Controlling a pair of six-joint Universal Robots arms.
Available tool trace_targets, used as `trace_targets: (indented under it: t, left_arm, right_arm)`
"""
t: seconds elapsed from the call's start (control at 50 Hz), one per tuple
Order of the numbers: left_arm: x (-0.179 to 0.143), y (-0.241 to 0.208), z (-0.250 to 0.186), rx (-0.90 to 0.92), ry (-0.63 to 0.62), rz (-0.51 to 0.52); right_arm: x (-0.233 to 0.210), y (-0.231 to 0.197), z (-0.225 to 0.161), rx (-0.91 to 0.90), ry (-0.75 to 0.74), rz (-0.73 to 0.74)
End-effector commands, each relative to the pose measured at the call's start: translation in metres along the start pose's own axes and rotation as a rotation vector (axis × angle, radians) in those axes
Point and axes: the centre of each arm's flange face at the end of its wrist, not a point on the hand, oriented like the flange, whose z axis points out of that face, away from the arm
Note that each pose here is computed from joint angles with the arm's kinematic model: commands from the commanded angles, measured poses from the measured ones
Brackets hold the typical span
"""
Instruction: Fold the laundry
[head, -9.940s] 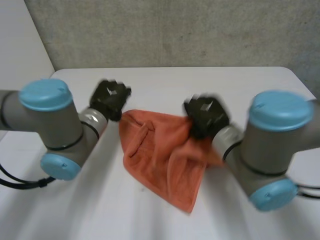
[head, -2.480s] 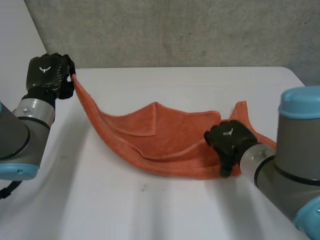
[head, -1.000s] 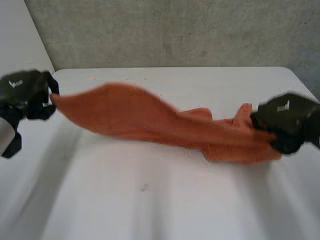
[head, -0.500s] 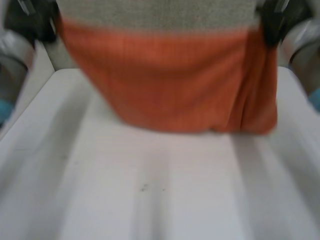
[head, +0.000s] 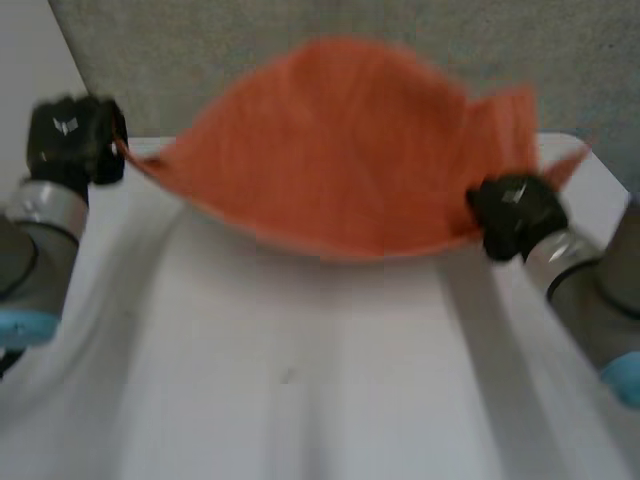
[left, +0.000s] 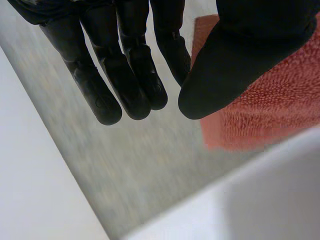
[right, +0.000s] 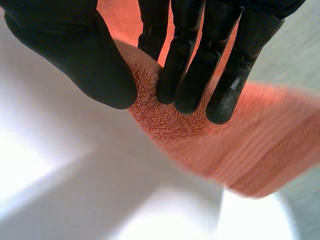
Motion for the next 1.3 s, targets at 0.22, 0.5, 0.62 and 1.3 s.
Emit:
trace_targets:
  t: [0.22,0.5,0.62,1.3]
  left_arm:
    - [-0.014,0.050,-0.035,-0.161,-0.005,-0.001]
    - [-0.017,0.036,-0.038,-0.146,0.004,-0.039]
    - [-0.018,0.036,-0.038,-0.145,0.001,-0.053]
    - [-0.015,0.037,-0.039,-0.150,0.010,-0.053]
  right_arm:
    - [-0.020,0.018,-0.029,-0.094,-0.077,0.014]
    - [0.042,0.027,-0.021,-0.093,-0.020,0.082]
    - [0.071,0.034,-0.016,-0.110,-0.007,0.105]
    - [0.077,0.111,-0.001,-0.184,-0.135,0.145]
